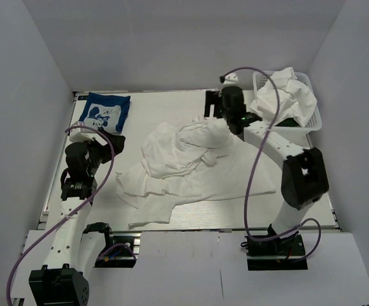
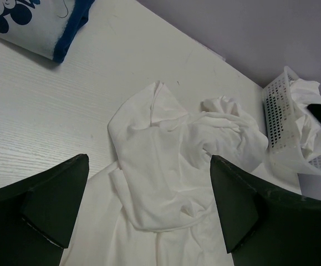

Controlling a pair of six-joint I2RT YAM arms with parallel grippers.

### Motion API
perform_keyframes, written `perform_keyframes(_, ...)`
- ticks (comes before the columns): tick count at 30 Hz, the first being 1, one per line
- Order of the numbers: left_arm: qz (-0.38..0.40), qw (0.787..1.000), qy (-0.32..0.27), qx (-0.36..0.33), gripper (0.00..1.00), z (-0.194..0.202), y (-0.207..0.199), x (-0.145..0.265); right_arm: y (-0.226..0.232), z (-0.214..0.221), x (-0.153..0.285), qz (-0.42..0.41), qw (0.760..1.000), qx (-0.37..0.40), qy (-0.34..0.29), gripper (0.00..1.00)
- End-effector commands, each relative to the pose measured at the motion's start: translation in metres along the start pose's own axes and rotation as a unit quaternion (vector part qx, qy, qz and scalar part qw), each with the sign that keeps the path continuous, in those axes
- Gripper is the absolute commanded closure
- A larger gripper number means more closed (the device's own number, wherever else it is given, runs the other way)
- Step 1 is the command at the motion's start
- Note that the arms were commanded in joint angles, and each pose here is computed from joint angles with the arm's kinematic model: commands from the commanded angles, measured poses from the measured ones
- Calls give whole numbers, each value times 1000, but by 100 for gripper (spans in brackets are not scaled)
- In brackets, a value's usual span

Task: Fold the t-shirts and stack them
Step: Flatten out the tshirt

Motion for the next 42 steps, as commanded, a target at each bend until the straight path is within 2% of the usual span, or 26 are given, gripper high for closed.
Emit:
perform_keyframes(1, -16, 1000, -11, 1, 0, -8, -3, 7, 17, 70, -28, -4, 996, -9, 94, 10)
perform_keyframes(3, -2, 1000, -29, 3, 0, -15, -8, 6, 29, 88, -32, -6, 993, -13, 114, 10)
perform_keyframes(4, -1, 1000, -29, 3, 0, -13, -6, 5, 29, 112, -36, -2, 988, -5, 154, 10)
perform_keyframes(7, 1, 1000, -12, 5, 0, -8, -4, -1, 34, 137, -41, 6, 982, 4, 189, 10)
perform_keyframes(9, -3, 1000, -6, 6, 0, -8, -4, -3, 33, 136, -44, 30, 982, 17, 185, 16)
perform_keyframes(12, -22, 1000, -4, 8, 0, -8, 0, -4, 30, 126, -48, 81, 980, 59, 173, 40)
perform_keyframes(13, -26, 1000, 1, 9, 0, -8, 0, -5, 32, 113, -50, 84, 982, 63, 157, 66)
perform_keyframes(14, -30, 999, 6, 10, 0, -6, 1, -4, 32, 107, -49, 88, 982, 65, 153, 83)
perform_keyframes(15, -30, 999, 6, 10, 0, -6, 1, -4, 31, 90, -47, 95, 985, 59, 132, 95)
perform_keyframes(16, -36, 999, 6, 11, 0, -5, 3, -4, 33, 75, -43, 87, 989, 53, 110, 100)
perform_keyframes(20, -49, 999, 3, 12, 0, -5, 6, -2, 36, 21, -24, 51, 997, 46, 38, 100)
perform_keyframes(24, -41, 999, -8, 9, 0, -9, 2, 1, 41, -52, 11, 9, 998, 29, -46, 100)
perform_keyframes(25, -41, 999, -8, 9, 0, -9, 2, 1, 41, -78, 24, 1, 997, 21, -79, 100)
perform_keyframes(32, -37, 999, -4, 14, 0, -8, 1, 1, 25, -187, 76, 20, 979, 19, -203, 100)
perform_keyframes(33, -30, 999, -6, 13, 0, -9, -1, 0, 18, -192, 78, 39, 978, 25, -204, 100)
perform_keyframes(36, -41, 999, -2, 15, 0, -7, 4, -4, -8, -241, 101, 114, 956, 25, -269, 100)
perform_keyframes(38, -53, 998, 5, 17, 0, -4, 7, -6, -22, -251, 98, 170, 943, 18, -285, 100)
perform_keyframes(39, -59, 998, 2, 17, 0, -7, 8, -8, -41, -277, 116, 202, 925, 25, -322, 100)
perform_keyframes(40, -63, 998, 6, 18, 0, -5, 10, -11, -44, -276, 102, 219, 921, 31, -322, 100)
perform_keyframes(42, -66, 998, 11, 14, 0, -4, 12, -12, -71, -295, 114, 278, 893, 45, -350, 100)
Point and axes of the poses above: each gripper's point midway between its finger pads, its own x axis back along the fingers, its own y axis along the line the jaws close on, z = x × y, the point moved 7 cm from there along x, back along the fingers, and after that the axes turned 3 degrees about x, right-handed, at the moved point
